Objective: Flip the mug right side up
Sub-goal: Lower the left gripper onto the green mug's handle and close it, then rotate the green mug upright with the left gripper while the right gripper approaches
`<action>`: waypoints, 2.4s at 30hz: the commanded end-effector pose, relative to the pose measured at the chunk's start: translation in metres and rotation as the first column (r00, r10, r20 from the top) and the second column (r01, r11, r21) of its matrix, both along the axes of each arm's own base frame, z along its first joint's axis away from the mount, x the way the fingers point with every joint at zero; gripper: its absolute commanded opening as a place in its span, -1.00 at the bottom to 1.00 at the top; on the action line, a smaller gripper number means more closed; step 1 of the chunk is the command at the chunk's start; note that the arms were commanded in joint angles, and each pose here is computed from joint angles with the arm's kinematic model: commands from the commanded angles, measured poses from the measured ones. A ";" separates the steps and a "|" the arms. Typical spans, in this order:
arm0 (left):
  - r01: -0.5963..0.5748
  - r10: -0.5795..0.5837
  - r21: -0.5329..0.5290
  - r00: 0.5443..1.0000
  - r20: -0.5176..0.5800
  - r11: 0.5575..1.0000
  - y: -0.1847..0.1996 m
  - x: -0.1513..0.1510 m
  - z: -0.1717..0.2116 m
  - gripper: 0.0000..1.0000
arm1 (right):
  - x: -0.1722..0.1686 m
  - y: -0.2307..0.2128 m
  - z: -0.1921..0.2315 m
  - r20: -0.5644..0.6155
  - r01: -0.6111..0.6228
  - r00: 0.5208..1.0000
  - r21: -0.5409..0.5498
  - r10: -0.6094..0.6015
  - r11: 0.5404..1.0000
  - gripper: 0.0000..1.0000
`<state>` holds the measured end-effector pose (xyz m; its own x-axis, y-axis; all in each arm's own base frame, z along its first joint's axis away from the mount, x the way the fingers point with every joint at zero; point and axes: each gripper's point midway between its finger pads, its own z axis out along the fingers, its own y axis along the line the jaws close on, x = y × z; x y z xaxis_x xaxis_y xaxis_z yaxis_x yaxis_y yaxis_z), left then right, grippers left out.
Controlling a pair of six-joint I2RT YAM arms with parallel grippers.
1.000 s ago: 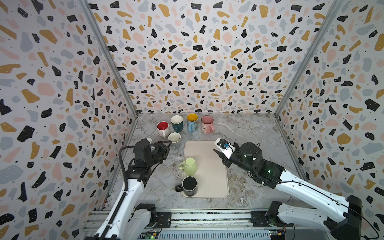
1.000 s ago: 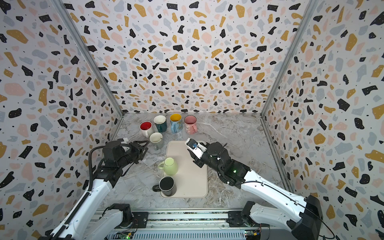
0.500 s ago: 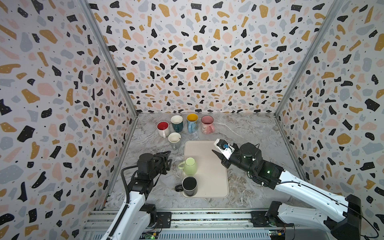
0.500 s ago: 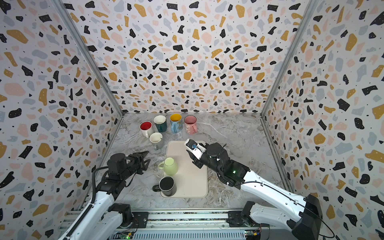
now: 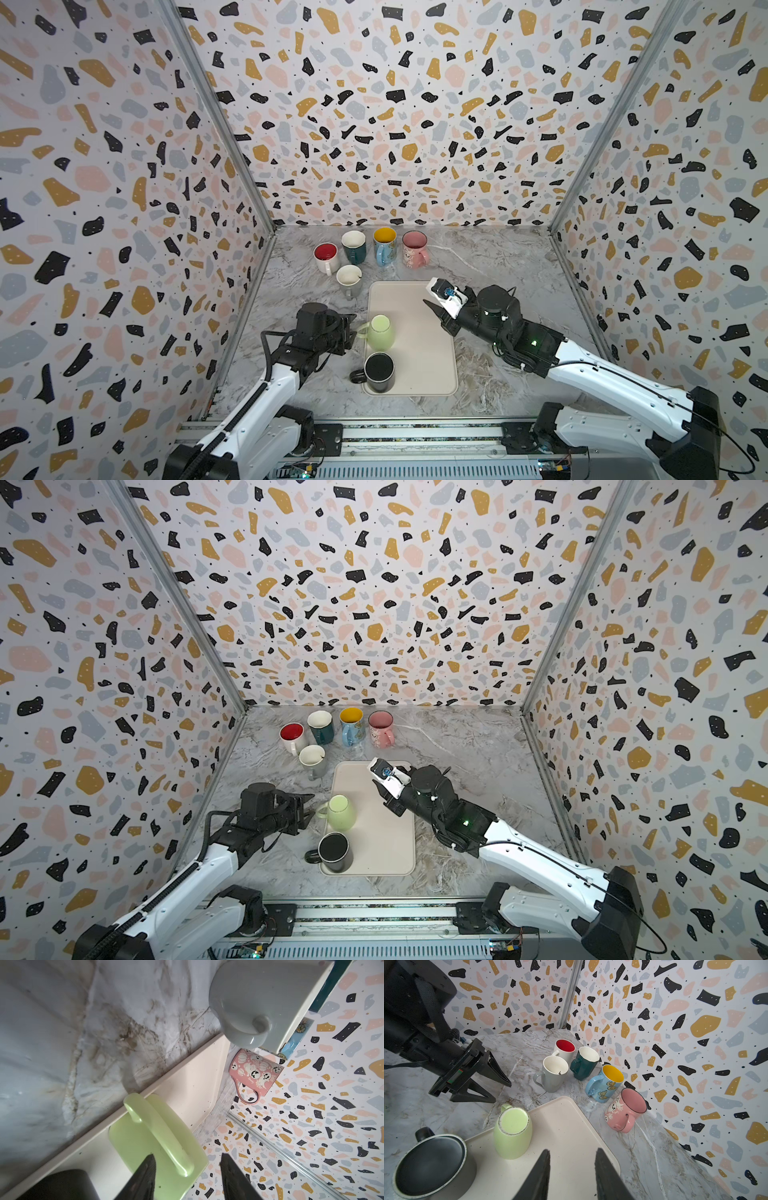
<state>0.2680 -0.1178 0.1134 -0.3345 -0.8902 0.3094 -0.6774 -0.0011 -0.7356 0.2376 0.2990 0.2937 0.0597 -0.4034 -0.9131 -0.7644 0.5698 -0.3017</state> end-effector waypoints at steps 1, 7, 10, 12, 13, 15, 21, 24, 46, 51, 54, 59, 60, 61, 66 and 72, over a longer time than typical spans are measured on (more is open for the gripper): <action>-0.039 0.038 -0.027 0.999 -0.023 0.999 -0.001 0.000 -0.001 0.03 | 0.001 0.003 0.010 0.022 0.000 1.000 0.022 0.000 1.000 -0.23; -0.003 0.002 -0.037 0.999 -0.045 0.999 -0.013 0.003 -0.008 0.01 | 0.003 0.004 0.009 0.024 0.005 1.000 0.013 -0.005 1.000 -0.24; -0.016 0.014 -0.034 0.999 -0.051 0.999 -0.012 0.004 -0.012 -0.01 | 0.003 0.004 0.008 0.027 0.006 1.000 0.008 -0.007 1.000 -0.24; -0.032 0.030 -0.041 0.998 -0.048 0.999 -0.011 0.006 -0.013 -0.02 | 0.004 0.004 0.008 0.028 0.010 1.000 0.009 -0.010 1.000 -0.24; -0.039 0.037 -0.046 0.998 -0.045 0.998 -0.011 0.007 -0.013 -0.02 | 0.004 0.004 0.007 0.027 0.011 1.000 0.006 -0.011 1.000 -0.23; -0.051 0.049 -0.055 0.998 -0.041 0.997 -0.011 0.011 -0.014 -0.02 | 0.005 0.004 0.006 0.025 0.013 1.000 0.006 -0.014 1.000 -0.23; -0.025 0.023 -0.059 0.999 -0.042 0.998 -0.018 0.019 -0.015 -0.02 | 0.006 0.004 0.003 0.018 0.019 1.000 -0.001 -0.019 1.000 -0.24; -0.026 0.023 -0.058 0.998 -0.050 0.998 -0.018 0.019 -0.019 -0.03 | 0.007 0.004 0.003 0.022 0.024 0.999 -0.002 -0.024 1.000 -0.24; 0.030 -0.036 -0.072 0.997 -0.072 0.997 -0.034 0.033 -0.032 -0.24 | 0.012 0.002 -0.005 0.020 0.048 0.999 -0.029 -0.048 0.998 -0.24; 0.039 -0.043 -0.071 0.997 -0.067 0.997 -0.036 0.036 -0.031 -0.32 | 0.012 0.002 -0.005 0.022 0.049 0.999 -0.031 -0.049 0.998 -0.24; 0.039 -0.044 -0.071 0.997 -0.068 0.997 -0.036 0.036 -0.033 -0.39 | 0.013 0.003 -0.006 0.021 0.051 0.999 -0.032 -0.050 0.998 -0.24; 0.042 -0.047 -0.071 0.996 -0.070 0.997 -0.036 0.035 -0.036 -0.54 | 0.013 0.003 -0.008 0.018 0.053 0.998 -0.036 -0.052 0.998 -0.24; 0.043 -0.048 -0.071 0.996 -0.071 0.997 -0.036 0.036 -0.037 -0.58 | 0.013 0.003 -0.008 0.017 0.053 0.999 -0.038 -0.052 0.998 -0.24; 0.048 -0.053 -0.072 0.996 -0.069 0.996 -0.037 0.036 -0.037 -0.62 | 0.013 0.002 -0.009 0.017 0.054 0.998 -0.040 -0.053 0.998 -0.24; 0.062 -0.067 -0.077 0.995 -0.067 0.995 -0.042 0.038 -0.039 -0.82 | 0.014 0.001 -0.009 0.020 0.060 0.998 -0.043 -0.059 0.997 -0.23; 0.083 -0.086 -0.084 0.996 -0.037 0.993 -0.048 0.050 -0.036 -1.00 | 0.015 -0.001 -0.010 0.021 0.072 0.997 -0.051 -0.071 0.996 -0.24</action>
<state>0.3094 -0.1651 0.0772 -0.3671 -0.8233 0.4330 -0.7305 -0.0330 -0.6821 0.2522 0.3001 0.2759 0.0373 -0.4606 -0.8868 -0.7304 0.5931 -0.3388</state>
